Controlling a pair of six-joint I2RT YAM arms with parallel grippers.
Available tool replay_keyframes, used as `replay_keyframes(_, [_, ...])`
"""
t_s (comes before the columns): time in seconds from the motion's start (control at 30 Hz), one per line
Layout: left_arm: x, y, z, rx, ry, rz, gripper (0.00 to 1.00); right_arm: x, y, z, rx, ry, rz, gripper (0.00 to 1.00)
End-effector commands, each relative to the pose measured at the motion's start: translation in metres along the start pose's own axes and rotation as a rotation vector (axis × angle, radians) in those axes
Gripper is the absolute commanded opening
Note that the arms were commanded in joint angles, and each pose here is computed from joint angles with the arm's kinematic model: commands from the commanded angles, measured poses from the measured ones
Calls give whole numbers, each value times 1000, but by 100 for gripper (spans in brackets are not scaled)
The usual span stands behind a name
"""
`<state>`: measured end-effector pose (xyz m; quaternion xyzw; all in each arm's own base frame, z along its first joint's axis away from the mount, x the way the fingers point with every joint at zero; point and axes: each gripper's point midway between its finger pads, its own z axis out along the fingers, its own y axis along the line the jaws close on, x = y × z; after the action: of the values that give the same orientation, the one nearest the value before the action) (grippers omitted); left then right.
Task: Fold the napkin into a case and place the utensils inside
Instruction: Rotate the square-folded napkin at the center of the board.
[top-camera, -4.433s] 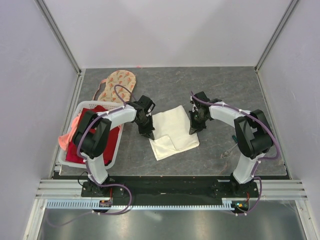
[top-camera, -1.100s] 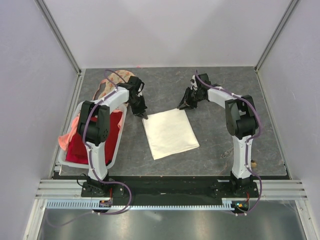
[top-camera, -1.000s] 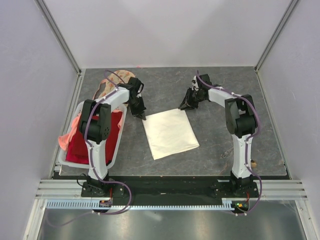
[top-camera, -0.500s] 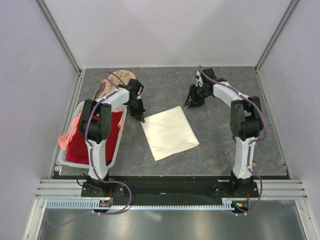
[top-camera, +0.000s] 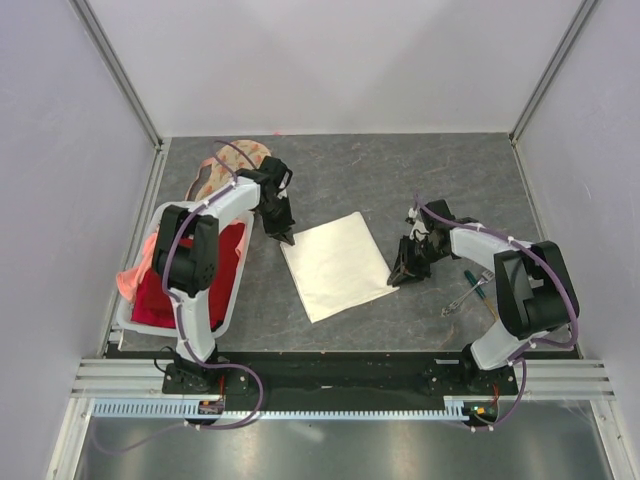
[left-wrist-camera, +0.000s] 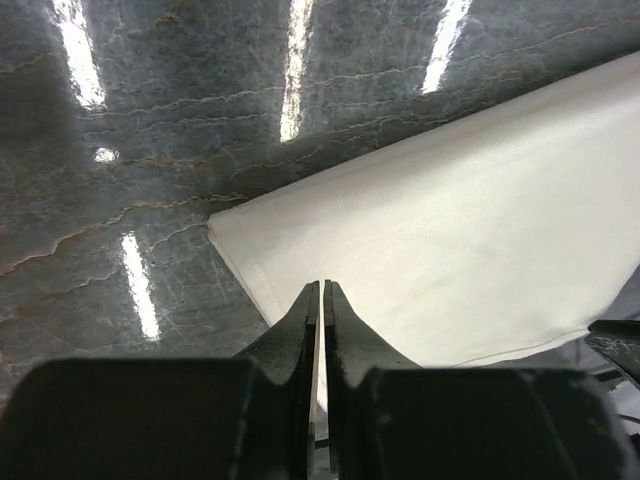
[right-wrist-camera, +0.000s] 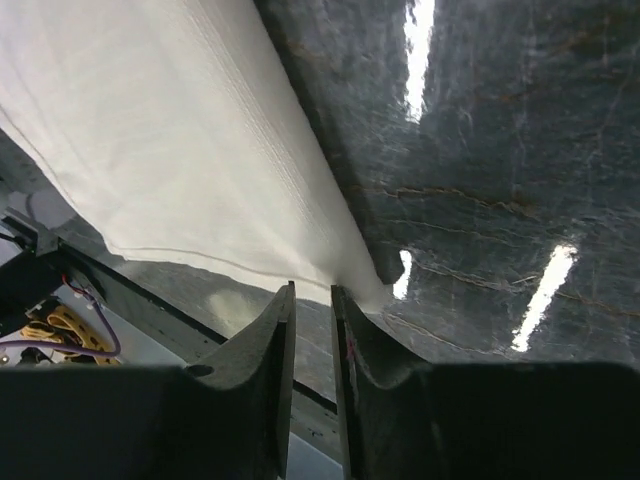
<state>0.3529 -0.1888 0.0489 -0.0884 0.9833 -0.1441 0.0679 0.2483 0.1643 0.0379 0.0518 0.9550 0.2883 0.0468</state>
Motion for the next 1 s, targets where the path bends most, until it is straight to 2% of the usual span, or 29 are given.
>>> replay_keyframes(0.0, [7,14,26,-42,41,42,8,-9,-4,10,-18,-43,-50,26])
replay_keyframes(0.07, [14,22,30,-62,57,36,6,-7,-16,15,25,-32,-35,24])
replay_keyframes(0.23, [36,29,34,-81,73,49,6,-24,-61,12,258,-82,0,20])
replay_keyframes(0.37, [75,22,42,-71,131,72,6,-52,-86,-2,419,-133,5,20])
replay_keyframes(0.5, [117,-5,39,13,193,69,5,-109,-76,-21,476,-256,10,20])
replay_keyframes(0.57, [143,-18,33,67,237,51,5,-123,-71,-16,480,-230,32,20])
replay_keyframes(0.63, [155,-30,25,121,244,36,6,-151,-51,-22,448,-257,38,23])
replay_keyframes(0.67, [164,-40,19,168,270,43,7,-169,-38,-33,433,-298,27,27])
replay_keyframes(0.83, [160,-73,-21,291,226,83,12,-151,-18,-64,395,-295,-47,46])
replay_keyframes(0.87, [156,-73,-25,282,204,82,14,-126,-25,-57,383,-241,-40,48])
replay_keyframes(0.93, [151,-74,-34,290,182,70,14,-98,-15,-66,335,-238,-61,50])
replay_keyframes(0.97, [149,-75,-38,299,176,66,14,-67,-20,-54,311,-166,-43,51])
